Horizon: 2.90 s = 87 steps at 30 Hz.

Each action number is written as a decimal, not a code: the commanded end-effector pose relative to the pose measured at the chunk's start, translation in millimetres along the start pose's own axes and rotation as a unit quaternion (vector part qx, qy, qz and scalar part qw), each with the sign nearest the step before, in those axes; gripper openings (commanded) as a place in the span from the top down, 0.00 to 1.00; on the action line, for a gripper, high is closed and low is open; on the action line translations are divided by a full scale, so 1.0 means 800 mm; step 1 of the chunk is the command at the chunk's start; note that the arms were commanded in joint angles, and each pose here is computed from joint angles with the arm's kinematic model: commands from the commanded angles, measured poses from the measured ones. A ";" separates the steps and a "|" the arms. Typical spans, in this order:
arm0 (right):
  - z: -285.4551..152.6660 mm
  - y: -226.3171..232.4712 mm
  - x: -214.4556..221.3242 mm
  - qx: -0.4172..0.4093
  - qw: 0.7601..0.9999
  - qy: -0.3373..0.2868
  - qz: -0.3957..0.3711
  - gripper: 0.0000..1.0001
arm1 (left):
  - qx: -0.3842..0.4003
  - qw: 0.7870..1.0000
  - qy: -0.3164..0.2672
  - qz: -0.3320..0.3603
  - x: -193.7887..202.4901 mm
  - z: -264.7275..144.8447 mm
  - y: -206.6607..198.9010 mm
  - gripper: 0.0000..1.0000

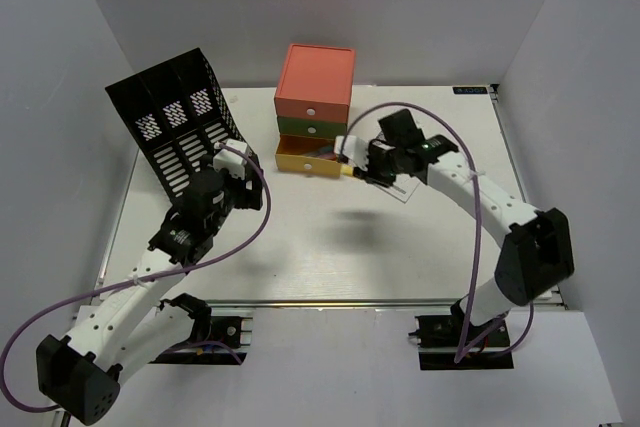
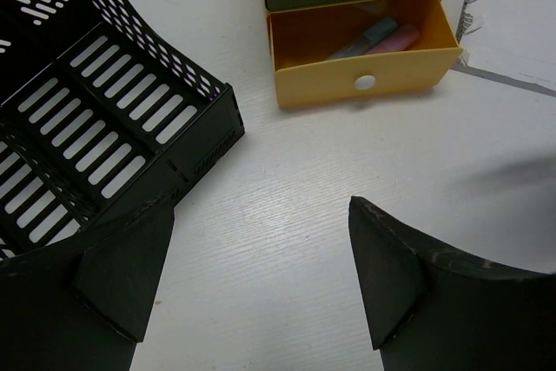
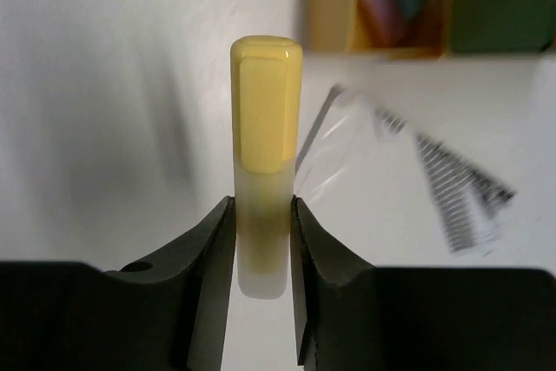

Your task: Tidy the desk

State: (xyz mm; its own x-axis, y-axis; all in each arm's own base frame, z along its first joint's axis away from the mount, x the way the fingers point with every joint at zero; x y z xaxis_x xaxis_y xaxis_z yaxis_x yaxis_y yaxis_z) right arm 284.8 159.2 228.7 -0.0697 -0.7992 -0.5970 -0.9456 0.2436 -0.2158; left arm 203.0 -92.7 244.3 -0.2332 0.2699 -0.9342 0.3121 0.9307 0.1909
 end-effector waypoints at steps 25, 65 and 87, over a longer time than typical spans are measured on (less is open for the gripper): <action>0.145 -0.092 -0.151 0.156 0.984 -0.050 -0.068 0.54 | -0.006 1.000 0.014 0.009 0.010 0.007 -0.001 0.10; -0.007 -0.180 0.235 0.182 0.887 0.167 0.390 0.37 | 0.032 0.999 -0.027 0.001 -0.006 -0.007 -0.004 0.11; 0.031 -0.193 0.289 0.110 0.876 0.184 0.431 0.63 | 0.028 1.000 -0.014 0.003 -0.001 -0.002 -0.005 0.11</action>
State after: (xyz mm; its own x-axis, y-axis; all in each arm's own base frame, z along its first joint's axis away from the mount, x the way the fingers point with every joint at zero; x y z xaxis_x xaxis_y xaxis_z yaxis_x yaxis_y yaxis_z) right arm 424.6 -44.3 111.9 -0.8438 -0.3877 -0.3710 -0.4142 0.9101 -0.0092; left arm 200.8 -95.9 243.0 -0.2184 0.2689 -0.9381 0.3621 0.9150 0.1780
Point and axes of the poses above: each gripper's point midway between its finger pads, its own z axis out along the fingers, its own y axis along the line the jaws close on, x = y × z, the point moved 10 cm from there along -z, back along the fingers, and after that the axes turned 8 degrees about z, right-handed, at the moved point
